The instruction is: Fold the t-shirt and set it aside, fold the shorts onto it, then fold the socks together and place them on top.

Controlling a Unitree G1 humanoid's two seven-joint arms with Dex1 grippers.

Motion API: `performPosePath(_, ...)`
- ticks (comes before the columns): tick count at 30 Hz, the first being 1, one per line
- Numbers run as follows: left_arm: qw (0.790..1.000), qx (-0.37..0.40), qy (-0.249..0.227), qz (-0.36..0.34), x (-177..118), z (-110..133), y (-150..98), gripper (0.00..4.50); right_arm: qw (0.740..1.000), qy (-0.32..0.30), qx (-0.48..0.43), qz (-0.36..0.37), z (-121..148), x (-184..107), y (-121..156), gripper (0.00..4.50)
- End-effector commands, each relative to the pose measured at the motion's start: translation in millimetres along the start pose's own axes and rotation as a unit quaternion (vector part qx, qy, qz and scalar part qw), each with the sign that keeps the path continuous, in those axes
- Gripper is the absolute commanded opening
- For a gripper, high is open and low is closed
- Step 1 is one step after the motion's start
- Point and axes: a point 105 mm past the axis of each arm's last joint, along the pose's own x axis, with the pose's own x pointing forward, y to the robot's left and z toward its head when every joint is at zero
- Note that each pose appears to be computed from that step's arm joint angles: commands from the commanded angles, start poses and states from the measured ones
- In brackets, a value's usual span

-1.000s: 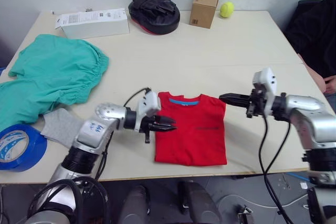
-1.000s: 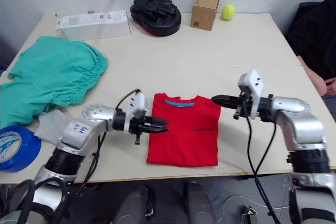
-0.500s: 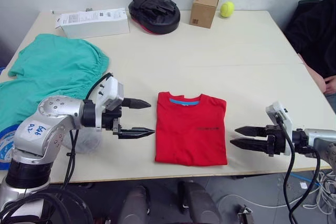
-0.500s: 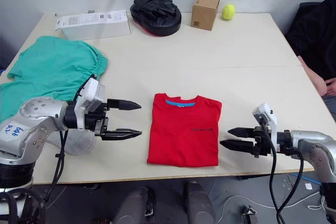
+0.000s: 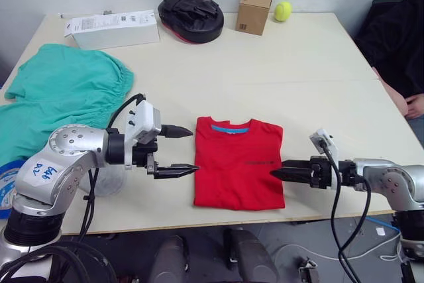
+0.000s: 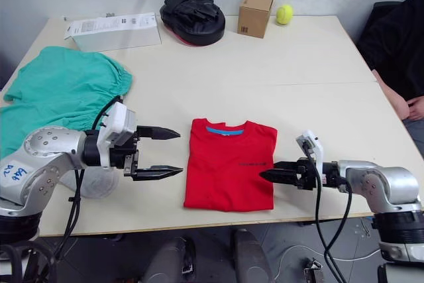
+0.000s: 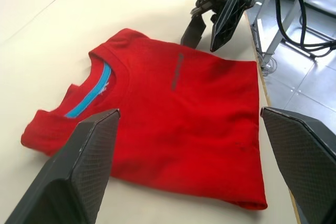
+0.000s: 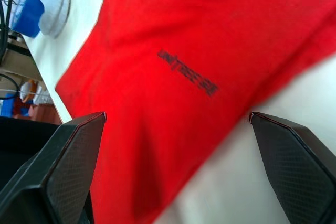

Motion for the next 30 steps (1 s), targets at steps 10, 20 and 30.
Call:
performPosePath(10, 0.999, 0.036, 0.004, 0.002, 3.8, 8.6, -0.8, 4.50, 0.997, 0.017, 0.074, 0.025, -8.6, 44.2, -5.5, 4.09)
performPosePath(20, 0.999, 0.041, 0.006, 0.005, 4.7, 8.8, 2.0, 4.50, 0.996, 0.018, 0.079, 0.038, -11.3, 39.9, -1.5, 0.66)
performPosePath(30, 0.999, 0.048, 0.008, -0.002, 8.1, 6.4, 2.9, 4.50, 0.999, 0.010, 0.039, -0.031, 2.0, -9.5, -22.1, 0.01)
